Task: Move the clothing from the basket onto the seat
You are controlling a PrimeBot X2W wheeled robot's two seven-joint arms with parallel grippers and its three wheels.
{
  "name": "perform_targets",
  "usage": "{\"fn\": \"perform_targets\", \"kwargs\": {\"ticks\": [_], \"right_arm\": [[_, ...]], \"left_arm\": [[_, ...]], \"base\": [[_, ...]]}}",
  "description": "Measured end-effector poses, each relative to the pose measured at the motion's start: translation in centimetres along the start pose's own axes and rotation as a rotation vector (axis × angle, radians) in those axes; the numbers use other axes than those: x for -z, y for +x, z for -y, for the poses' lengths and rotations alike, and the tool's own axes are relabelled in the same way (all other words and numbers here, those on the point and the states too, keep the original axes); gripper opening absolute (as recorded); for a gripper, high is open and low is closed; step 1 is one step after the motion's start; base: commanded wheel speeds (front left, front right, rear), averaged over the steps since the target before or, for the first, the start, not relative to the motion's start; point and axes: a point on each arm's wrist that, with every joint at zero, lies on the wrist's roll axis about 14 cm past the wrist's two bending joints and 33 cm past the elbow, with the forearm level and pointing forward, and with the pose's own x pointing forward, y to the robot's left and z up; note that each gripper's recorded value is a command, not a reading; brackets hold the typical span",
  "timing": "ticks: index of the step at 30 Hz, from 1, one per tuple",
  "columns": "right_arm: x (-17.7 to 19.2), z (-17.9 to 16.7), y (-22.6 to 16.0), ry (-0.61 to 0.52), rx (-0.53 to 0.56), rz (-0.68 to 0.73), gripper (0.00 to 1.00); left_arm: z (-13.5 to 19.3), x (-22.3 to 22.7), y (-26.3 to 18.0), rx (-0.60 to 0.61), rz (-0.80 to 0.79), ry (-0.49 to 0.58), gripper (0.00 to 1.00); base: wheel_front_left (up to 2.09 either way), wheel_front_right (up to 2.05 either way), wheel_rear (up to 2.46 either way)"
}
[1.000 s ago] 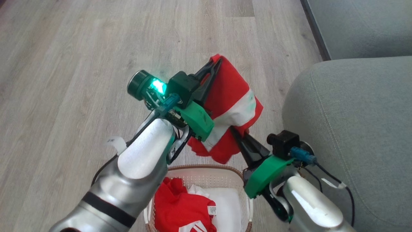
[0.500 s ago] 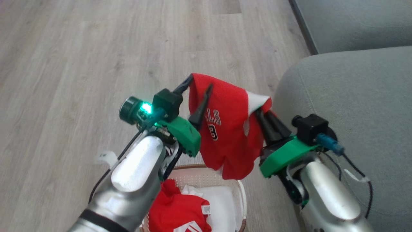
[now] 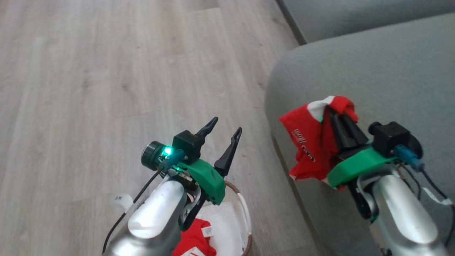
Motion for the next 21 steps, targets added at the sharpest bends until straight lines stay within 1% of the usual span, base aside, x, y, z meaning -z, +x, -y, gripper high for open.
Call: {"fn": "perform_targets", "kwargs": {"ticks": [4,9,15,18,21], "right_arm": [[-0.4,3.4,-1.6,-0.042,0.088,-0.001,0.0],[-0.8,6.5,-3.6,-0.078,0.173,-0.006,0.0],[-0.2,8.4,-5.3,-0.113,0.223,-0.046,0.0],[0.3,9.2,-5.7,-0.135,0.237,-0.075,0.0],[1.1,9.3,-5.4,-0.147,0.222,-0.105,0.0]], "left_arm": [[2.1,0.8,1.0,0.063,-0.012,-0.026,1.0],[5.0,0.9,2.6,0.156,-0.003,-0.058,1.0],[8.1,1.4,3.8,0.251,-0.006,-0.117,1.0],[9.1,2.3,4.1,0.283,-0.021,-0.134,1.0],[9.0,2.5,4.0,0.283,-0.024,-0.14,1.0]], "base": [[0.0,0.0,0.0],[0.0,0.0,0.0],[0.0,0.0,0.0],[0.0,0.0,0.0],[0.0,0.0,0.0]]}}
